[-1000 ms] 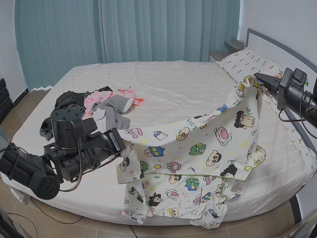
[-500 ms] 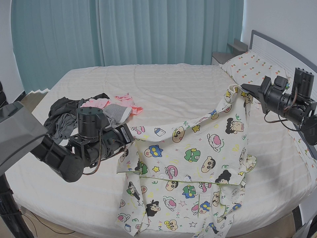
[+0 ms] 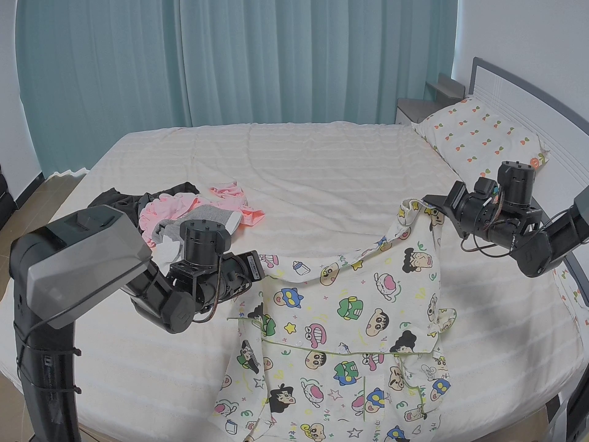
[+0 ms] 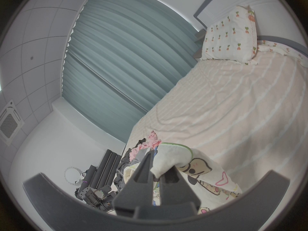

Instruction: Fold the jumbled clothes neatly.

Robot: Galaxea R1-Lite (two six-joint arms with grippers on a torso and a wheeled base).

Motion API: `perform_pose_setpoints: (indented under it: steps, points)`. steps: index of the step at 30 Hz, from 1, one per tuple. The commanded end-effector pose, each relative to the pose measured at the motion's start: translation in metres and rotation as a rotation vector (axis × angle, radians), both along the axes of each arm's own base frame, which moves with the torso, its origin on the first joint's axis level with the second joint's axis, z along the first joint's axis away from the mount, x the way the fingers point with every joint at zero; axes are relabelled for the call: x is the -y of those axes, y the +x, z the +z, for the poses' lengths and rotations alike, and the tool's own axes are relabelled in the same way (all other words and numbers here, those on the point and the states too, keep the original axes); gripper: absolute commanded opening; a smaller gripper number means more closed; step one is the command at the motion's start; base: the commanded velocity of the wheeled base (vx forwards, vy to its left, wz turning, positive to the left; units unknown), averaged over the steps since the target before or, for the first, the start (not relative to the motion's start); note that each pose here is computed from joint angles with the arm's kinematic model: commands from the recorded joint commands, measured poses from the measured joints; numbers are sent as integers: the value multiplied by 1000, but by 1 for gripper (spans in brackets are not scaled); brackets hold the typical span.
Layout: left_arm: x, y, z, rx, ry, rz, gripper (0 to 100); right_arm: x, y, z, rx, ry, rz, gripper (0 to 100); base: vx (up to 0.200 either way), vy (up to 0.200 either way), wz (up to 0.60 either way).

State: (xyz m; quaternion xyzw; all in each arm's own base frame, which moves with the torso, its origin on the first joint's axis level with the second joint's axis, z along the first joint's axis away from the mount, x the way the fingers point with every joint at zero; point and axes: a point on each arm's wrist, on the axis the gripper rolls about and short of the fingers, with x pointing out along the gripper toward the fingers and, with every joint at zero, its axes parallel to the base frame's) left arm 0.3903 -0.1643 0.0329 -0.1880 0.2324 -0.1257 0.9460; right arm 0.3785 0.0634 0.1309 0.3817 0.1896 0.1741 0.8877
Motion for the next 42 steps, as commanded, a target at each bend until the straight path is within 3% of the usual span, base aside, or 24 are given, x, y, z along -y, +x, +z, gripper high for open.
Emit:
perform_pose_setpoints:
  steps: [1,7,13,14,16,17,23,29,33,40,42]
  points:
    - [1,19,-30,-18,31,30,0,-3,26,-41,-70,-14,-11,0,0,0,0]
    - [5,37,-44,-34,43,46,0,-7,49,-65,-86,-29,-30,0,0,0,0]
    - [7,45,-40,-51,50,51,0,-5,67,-80,-86,-35,-53,0,0,0,0]
    - [3,54,-37,-52,49,66,100,-5,75,-92,-112,-45,-54,0,0,0,0]
    - [1,59,-41,-69,55,74,100,-5,81,-98,-131,-47,-56,0,0,0,0]
    - [-2,63,-44,-73,56,83,100,-6,85,-101,-137,-48,-56,100,0,0,0]
    - [-12,79,-50,-41,58,143,100,-5,100,-113,-126,-52,-84,100,0,0,0]
    - [-23,98,-45,23,57,237,100,0,123,-123,-78,-53,-204,100,0,0,0]
    - [-31,102,-41,40,56,269,100,5,123,-119,-79,-41,-228,100,0,0,0]
    - [-60,89,-1,37,35,312,100,43,98,-93,-107,-52,-283,100,0,0,0]
    - [-66,62,19,-8,-34,262,100,69,72,-85,-139,-88,-251,100,0,0,0]
